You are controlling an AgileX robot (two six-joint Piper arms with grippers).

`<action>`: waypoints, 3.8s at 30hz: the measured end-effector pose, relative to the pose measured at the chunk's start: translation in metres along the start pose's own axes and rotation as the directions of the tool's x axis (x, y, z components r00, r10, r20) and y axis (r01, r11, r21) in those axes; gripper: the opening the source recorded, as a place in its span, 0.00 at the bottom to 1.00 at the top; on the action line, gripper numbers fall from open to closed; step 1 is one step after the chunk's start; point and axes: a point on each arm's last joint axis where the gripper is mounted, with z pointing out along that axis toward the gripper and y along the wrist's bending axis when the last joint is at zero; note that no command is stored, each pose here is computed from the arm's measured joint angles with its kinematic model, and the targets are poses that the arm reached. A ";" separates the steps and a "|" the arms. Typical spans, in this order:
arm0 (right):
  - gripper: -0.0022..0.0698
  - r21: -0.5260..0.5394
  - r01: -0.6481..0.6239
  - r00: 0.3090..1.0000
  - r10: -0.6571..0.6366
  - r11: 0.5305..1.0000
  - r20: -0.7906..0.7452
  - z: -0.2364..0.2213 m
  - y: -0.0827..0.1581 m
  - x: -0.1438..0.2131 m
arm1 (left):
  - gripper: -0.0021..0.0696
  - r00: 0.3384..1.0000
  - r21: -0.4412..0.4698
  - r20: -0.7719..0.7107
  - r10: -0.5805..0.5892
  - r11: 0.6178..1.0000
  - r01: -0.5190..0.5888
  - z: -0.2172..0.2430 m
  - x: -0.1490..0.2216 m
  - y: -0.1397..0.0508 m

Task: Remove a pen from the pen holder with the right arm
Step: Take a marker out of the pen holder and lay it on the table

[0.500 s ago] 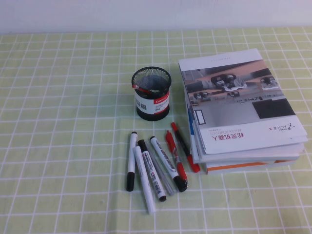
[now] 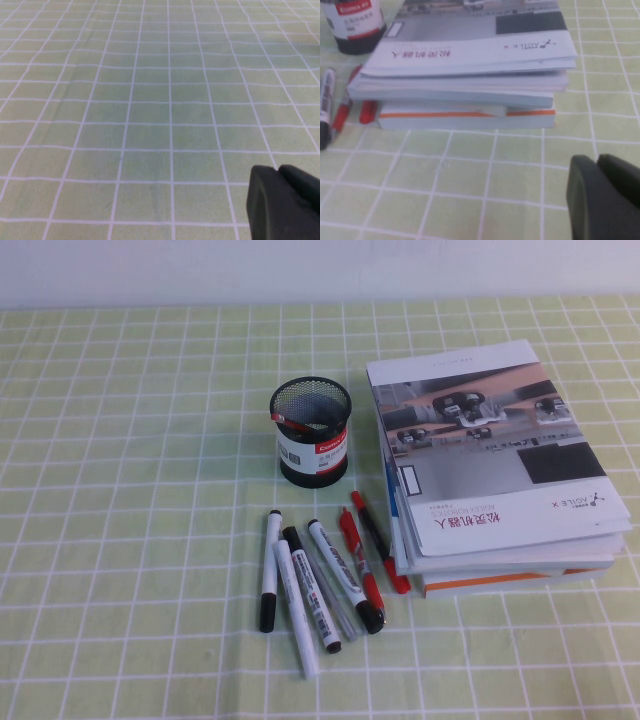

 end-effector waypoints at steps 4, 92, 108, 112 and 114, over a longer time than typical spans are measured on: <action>0.01 -0.020 -0.058 0.998 0.058 0.998 0.029 0.000 0.002 -0.003 | 0.02 1.000 0.000 0.000 0.000 1.000 0.000 0.000 0.000 0.000; 0.66 -0.376 0.563 0.825 -0.480 0.736 0.297 0.260 0.221 -0.118 | 0.02 1.000 0.000 0.000 0.000 1.000 0.000 0.000 0.000 0.000; 0.59 -0.316 0.581 0.809 -0.488 0.750 0.328 0.319 0.224 -0.108 | 0.02 1.000 0.000 0.000 0.000 1.000 0.000 0.000 0.000 0.000; 0.59 -0.315 0.580 0.810 -0.490 0.751 0.322 0.328 0.225 -0.105 | 0.02 1.000 0.000 0.000 0.000 1.000 0.000 0.000 0.000 0.000; 0.58 -0.317 0.580 0.810 -0.491 0.751 0.319 0.330 0.227 -0.105 | 0.02 1.000 0.000 0.000 0.000 1.000 0.000 0.000 0.000 0.000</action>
